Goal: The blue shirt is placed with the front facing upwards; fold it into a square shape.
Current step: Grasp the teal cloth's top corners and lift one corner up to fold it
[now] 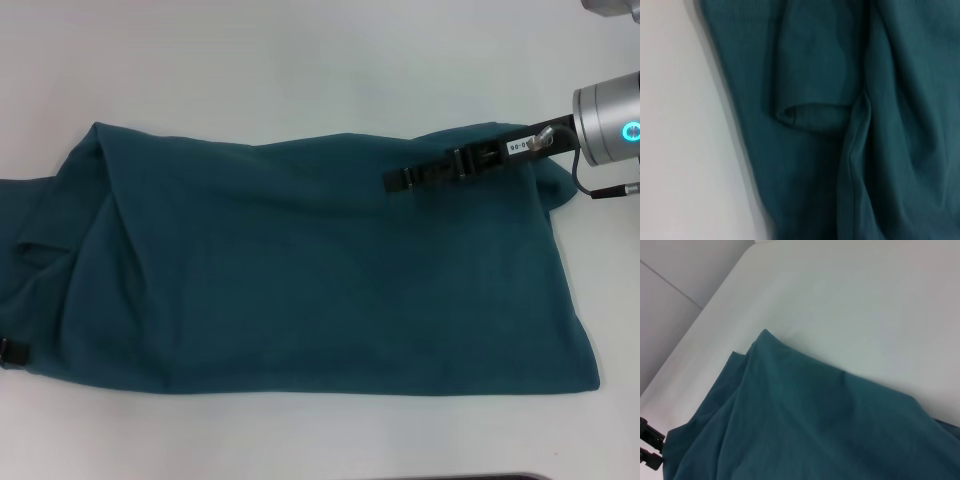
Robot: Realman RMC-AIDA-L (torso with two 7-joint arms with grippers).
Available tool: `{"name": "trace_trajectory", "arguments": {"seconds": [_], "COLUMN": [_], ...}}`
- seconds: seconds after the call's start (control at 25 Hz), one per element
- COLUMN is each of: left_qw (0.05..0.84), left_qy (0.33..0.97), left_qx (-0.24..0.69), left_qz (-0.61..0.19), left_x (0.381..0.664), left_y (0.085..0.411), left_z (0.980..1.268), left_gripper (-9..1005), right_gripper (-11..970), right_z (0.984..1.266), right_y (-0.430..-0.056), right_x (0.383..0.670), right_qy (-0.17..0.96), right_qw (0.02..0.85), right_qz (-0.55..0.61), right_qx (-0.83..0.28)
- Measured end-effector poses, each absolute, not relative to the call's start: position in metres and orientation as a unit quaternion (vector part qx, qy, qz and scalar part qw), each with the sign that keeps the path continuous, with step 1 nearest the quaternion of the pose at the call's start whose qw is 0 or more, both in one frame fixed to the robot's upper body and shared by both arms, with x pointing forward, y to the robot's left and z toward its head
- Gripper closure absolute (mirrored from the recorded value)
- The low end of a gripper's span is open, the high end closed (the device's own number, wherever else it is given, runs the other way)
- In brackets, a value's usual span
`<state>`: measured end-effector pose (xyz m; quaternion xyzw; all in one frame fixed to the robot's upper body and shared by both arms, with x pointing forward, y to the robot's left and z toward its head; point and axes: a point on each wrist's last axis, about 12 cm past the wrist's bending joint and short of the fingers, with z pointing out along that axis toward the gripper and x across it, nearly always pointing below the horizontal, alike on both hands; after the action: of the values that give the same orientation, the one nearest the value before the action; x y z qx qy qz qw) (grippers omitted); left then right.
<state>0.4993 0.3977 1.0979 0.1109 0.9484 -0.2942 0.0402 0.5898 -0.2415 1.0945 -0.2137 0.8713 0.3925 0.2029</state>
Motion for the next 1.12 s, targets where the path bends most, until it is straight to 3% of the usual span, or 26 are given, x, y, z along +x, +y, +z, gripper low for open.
{"name": "trace_trajectory", "arguments": {"seconds": [1.12], "left_qw": [0.084], "left_qy": [0.951], "left_qx": [0.124], "left_qz": [-0.272], "left_x": [0.513], "left_y": [0.398], "left_z": [1.100], "left_gripper": [505], "right_gripper": [280], "right_z": [1.097], "right_y": [-0.238], "right_x": [0.590], "right_qy": [0.868], "right_qw": [0.201], "right_qz": [0.402], "right_qx": [-0.213]}}
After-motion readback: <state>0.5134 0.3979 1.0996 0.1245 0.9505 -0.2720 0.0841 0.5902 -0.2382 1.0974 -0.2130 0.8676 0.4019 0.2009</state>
